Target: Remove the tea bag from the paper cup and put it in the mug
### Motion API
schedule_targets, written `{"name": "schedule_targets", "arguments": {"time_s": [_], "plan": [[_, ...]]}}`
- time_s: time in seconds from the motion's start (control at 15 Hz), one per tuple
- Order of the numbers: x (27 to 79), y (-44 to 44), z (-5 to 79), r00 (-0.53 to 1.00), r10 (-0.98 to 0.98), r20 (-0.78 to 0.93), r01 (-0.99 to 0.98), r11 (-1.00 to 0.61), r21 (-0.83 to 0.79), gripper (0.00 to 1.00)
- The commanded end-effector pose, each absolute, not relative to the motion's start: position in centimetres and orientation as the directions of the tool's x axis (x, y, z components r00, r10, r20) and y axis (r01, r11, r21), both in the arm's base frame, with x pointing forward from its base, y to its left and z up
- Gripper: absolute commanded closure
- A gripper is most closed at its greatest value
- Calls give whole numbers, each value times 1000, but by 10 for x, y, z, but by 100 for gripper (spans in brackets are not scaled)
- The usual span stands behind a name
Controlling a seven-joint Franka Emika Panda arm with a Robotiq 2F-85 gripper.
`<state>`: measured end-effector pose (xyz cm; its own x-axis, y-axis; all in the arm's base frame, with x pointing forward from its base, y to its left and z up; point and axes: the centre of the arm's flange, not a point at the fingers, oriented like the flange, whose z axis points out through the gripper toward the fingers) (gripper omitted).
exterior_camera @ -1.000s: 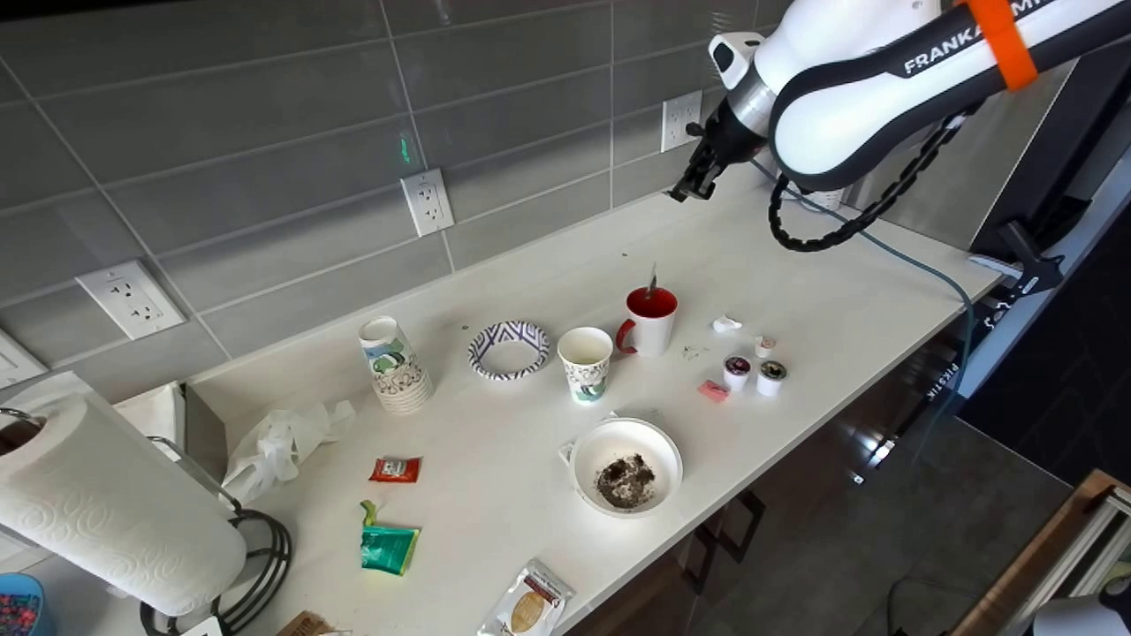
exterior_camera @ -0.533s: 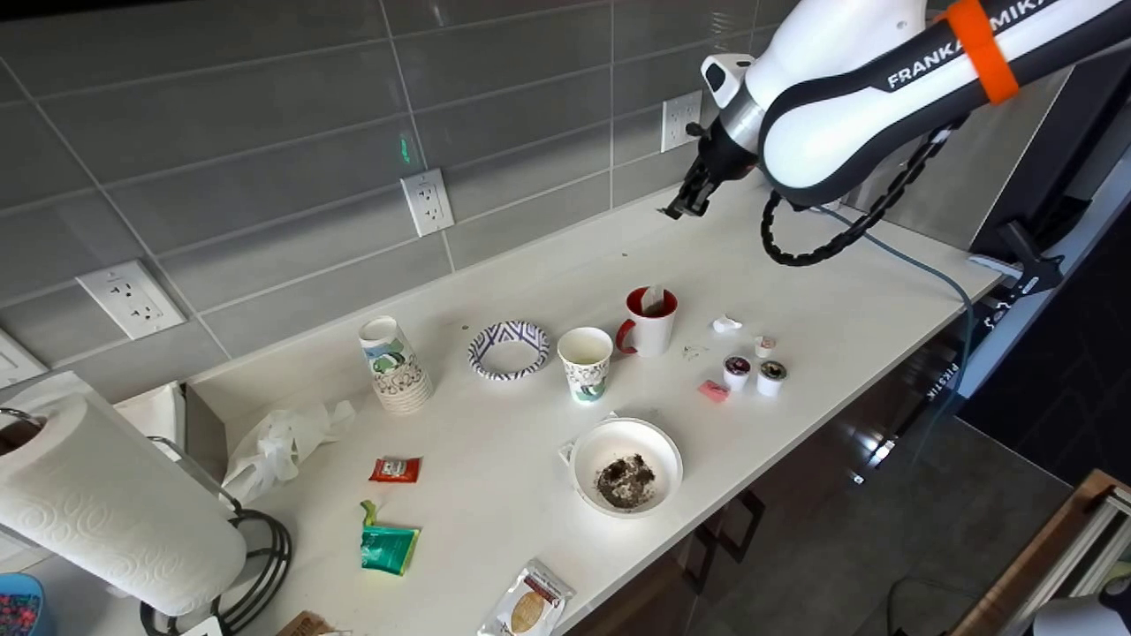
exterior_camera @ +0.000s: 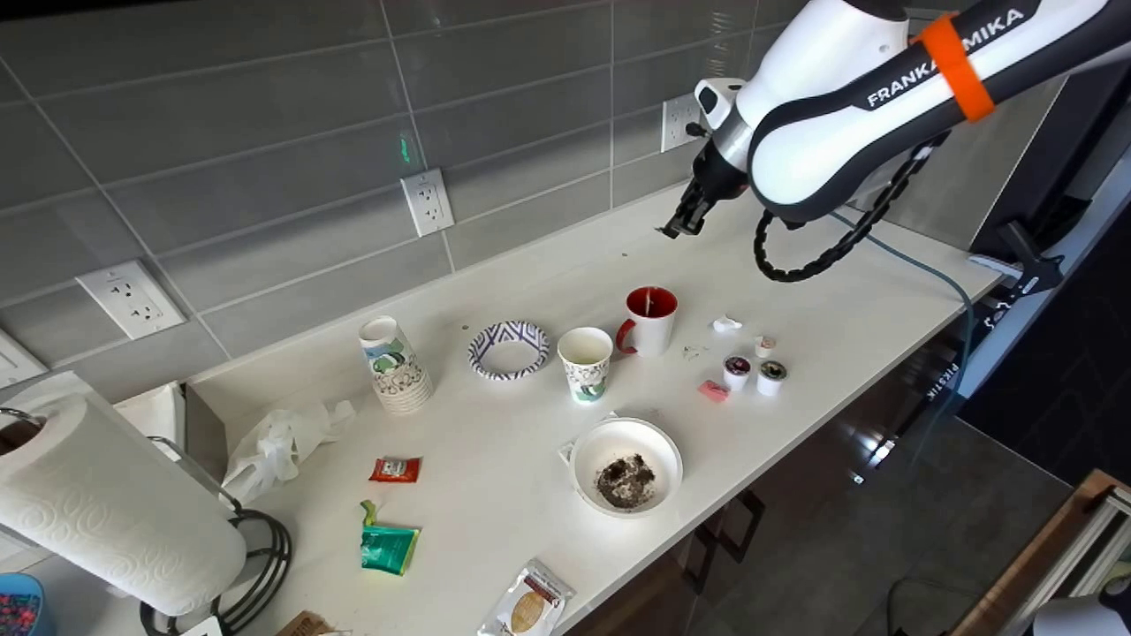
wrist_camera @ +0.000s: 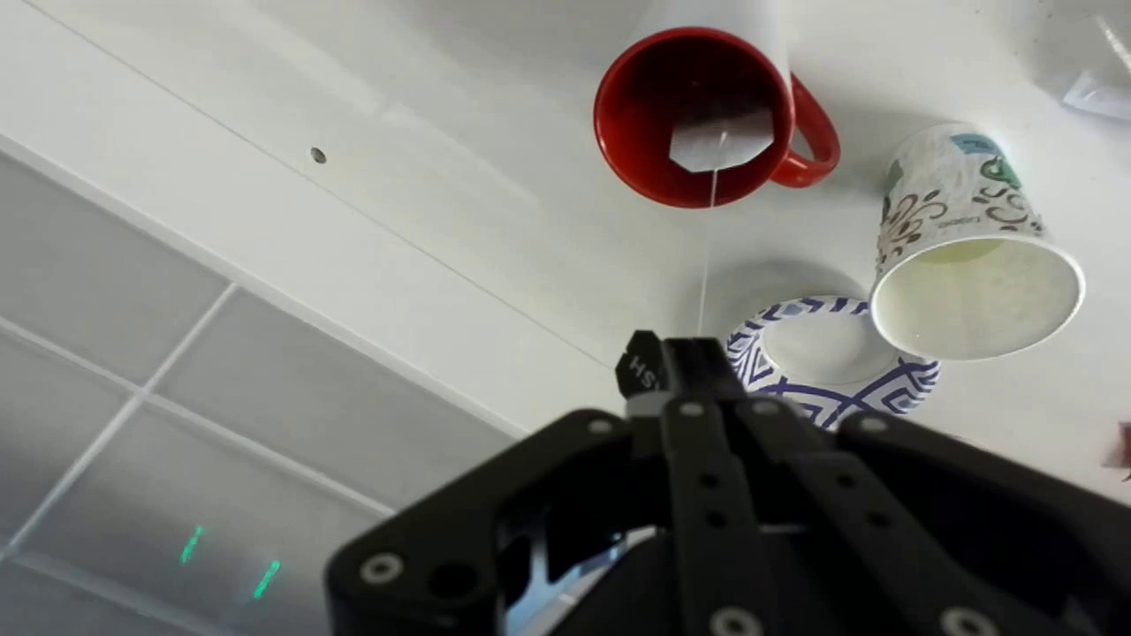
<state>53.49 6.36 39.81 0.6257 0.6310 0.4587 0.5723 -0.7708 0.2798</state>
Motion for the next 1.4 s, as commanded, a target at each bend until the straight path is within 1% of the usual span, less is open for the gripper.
{"name": "schedule_targets", "arguments": {"time_s": [0.0, 0.8, 1.33], "plan": [[530, 63, 380, 654, 624, 427, 579, -776, 248, 100], [502, 51, 310, 763, 548, 342, 520, -835, 178, 100], [501, 59, 272, 783, 572, 246, 542, -820, 183, 100]]}}
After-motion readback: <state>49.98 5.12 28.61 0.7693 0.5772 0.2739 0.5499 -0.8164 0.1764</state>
